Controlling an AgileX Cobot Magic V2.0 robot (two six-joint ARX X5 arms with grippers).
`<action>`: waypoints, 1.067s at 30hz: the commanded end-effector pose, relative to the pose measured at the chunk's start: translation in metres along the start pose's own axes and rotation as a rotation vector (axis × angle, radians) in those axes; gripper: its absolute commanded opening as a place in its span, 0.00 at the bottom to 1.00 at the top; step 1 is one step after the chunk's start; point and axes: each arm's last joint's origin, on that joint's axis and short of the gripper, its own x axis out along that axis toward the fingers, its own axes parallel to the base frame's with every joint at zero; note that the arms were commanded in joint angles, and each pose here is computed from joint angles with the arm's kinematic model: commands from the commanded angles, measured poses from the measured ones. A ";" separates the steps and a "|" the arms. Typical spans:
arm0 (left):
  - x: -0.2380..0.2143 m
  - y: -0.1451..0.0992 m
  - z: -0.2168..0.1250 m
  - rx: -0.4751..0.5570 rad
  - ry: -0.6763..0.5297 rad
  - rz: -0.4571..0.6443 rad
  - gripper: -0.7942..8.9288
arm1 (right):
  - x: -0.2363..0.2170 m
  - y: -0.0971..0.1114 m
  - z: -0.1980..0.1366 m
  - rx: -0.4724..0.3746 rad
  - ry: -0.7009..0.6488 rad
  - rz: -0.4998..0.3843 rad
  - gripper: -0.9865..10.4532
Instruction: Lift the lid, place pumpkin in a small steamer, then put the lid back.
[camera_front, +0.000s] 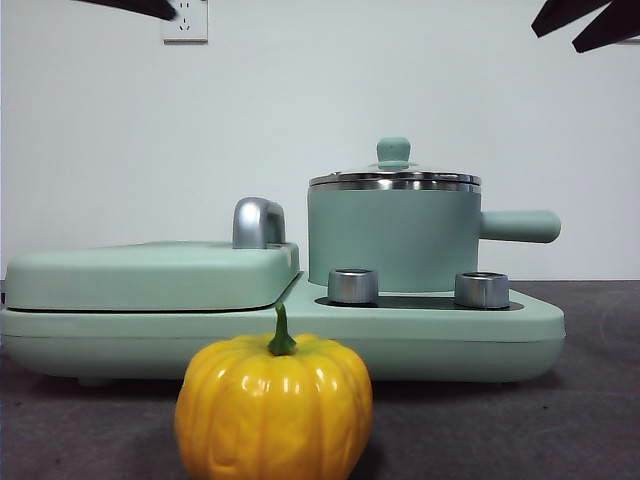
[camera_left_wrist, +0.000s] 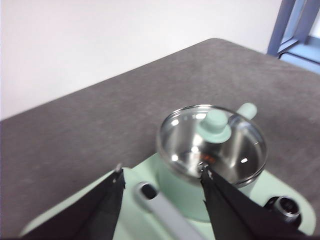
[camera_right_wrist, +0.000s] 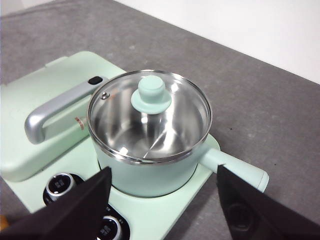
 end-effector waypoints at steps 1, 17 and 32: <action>0.018 -0.004 0.002 -0.043 -0.003 -0.039 0.34 | -0.001 0.000 0.007 0.022 -0.026 0.003 0.38; 0.110 -0.030 -0.016 -0.014 -0.073 -0.154 0.34 | -0.001 0.000 0.007 0.033 -0.020 0.002 0.38; 0.183 -0.047 -0.020 0.016 -0.047 -0.210 0.34 | -0.001 0.000 0.006 0.014 -0.019 0.001 0.38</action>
